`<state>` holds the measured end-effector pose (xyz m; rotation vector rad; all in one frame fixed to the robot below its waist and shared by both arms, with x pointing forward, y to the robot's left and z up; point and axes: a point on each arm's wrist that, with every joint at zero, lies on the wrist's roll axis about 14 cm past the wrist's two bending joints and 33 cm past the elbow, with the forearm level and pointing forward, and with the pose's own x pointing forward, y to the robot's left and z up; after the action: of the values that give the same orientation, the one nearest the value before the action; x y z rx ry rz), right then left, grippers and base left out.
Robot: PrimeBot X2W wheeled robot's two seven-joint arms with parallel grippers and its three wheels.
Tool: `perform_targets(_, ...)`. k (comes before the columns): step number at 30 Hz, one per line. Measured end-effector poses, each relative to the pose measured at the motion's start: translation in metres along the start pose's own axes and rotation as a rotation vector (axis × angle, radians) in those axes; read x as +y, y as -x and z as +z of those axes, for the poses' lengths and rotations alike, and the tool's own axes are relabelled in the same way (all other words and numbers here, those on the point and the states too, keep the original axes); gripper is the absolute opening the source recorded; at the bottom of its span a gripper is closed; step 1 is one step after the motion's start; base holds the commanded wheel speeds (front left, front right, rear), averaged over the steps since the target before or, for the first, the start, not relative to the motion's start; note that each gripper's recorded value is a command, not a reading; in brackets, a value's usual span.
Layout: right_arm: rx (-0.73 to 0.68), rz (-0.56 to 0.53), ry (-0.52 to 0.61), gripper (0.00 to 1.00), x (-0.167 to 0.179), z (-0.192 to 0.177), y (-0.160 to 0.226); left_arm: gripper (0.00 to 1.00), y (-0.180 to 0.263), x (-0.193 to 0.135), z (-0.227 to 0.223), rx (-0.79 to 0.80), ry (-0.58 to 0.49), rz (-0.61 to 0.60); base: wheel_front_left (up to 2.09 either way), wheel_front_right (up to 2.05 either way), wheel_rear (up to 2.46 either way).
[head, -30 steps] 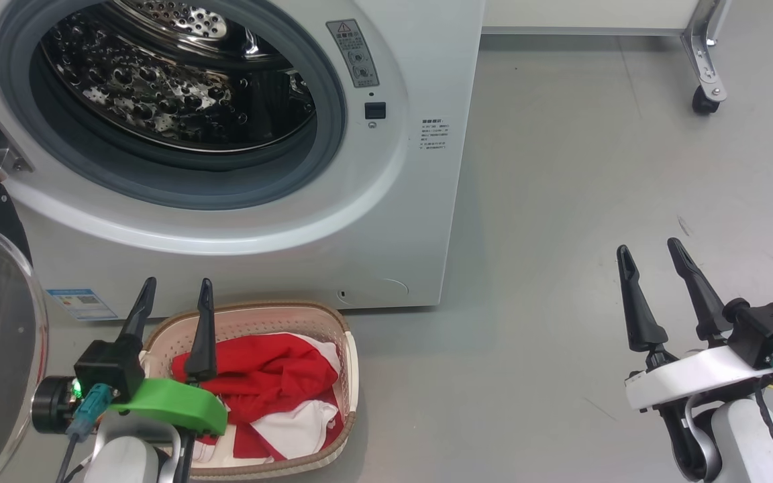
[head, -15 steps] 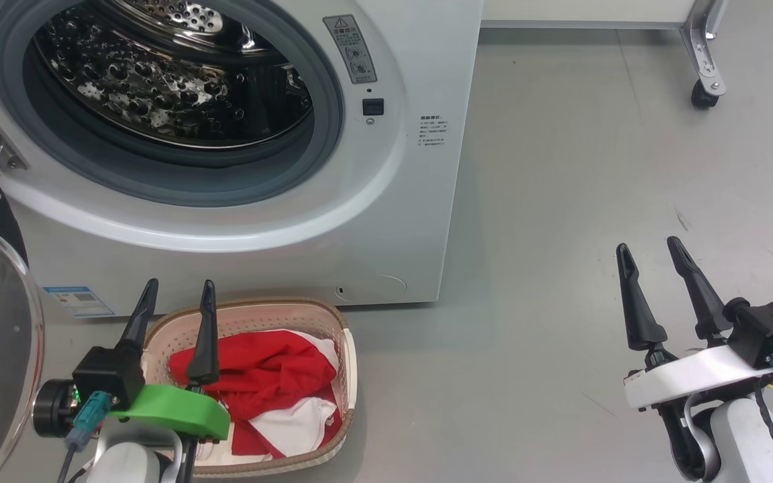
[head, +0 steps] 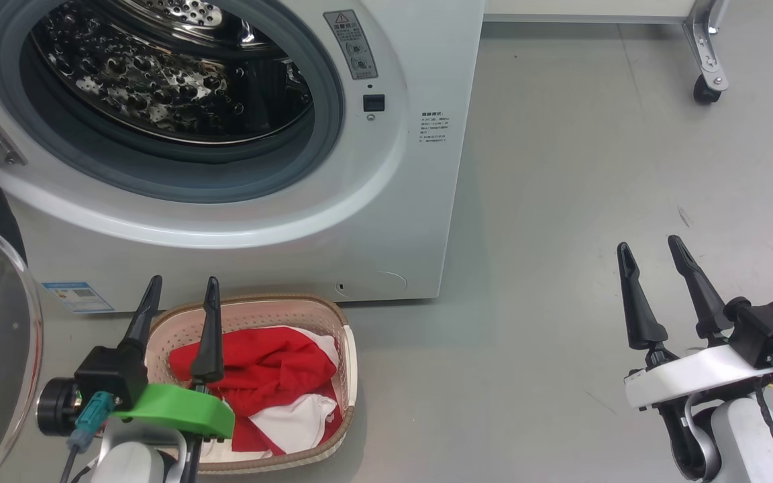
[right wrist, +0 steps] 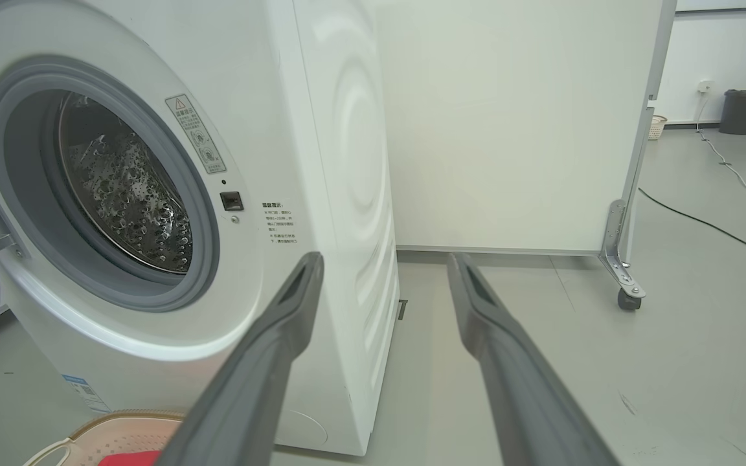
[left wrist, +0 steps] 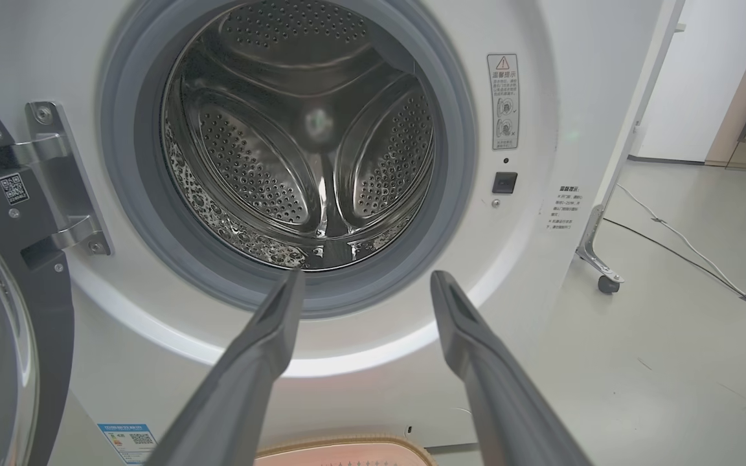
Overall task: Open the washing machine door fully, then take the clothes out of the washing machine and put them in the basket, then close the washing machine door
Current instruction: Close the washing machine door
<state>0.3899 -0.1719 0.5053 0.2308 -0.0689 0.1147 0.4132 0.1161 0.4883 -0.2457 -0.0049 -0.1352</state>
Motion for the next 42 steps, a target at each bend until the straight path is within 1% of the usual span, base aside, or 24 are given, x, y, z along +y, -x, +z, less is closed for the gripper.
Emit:
perform_targets(34, -0.001, 0.003, 0.006, 1.0, 0.0011, 0.0005, 0.0003, 1.0, 0.0051, -0.0066, -0.0055, 0.016, 0.01, -0.009, 0.0, 0.0, 0.0)
perform_targets(42, 0.001, 0.004, 0.006, 1.0, 0.0017, -0.0002, 0.0004, 1.0, 0.0057, -0.0044, -0.0073, 0.022, 0.04, 0.007, -0.22, 0.22, 0.0)
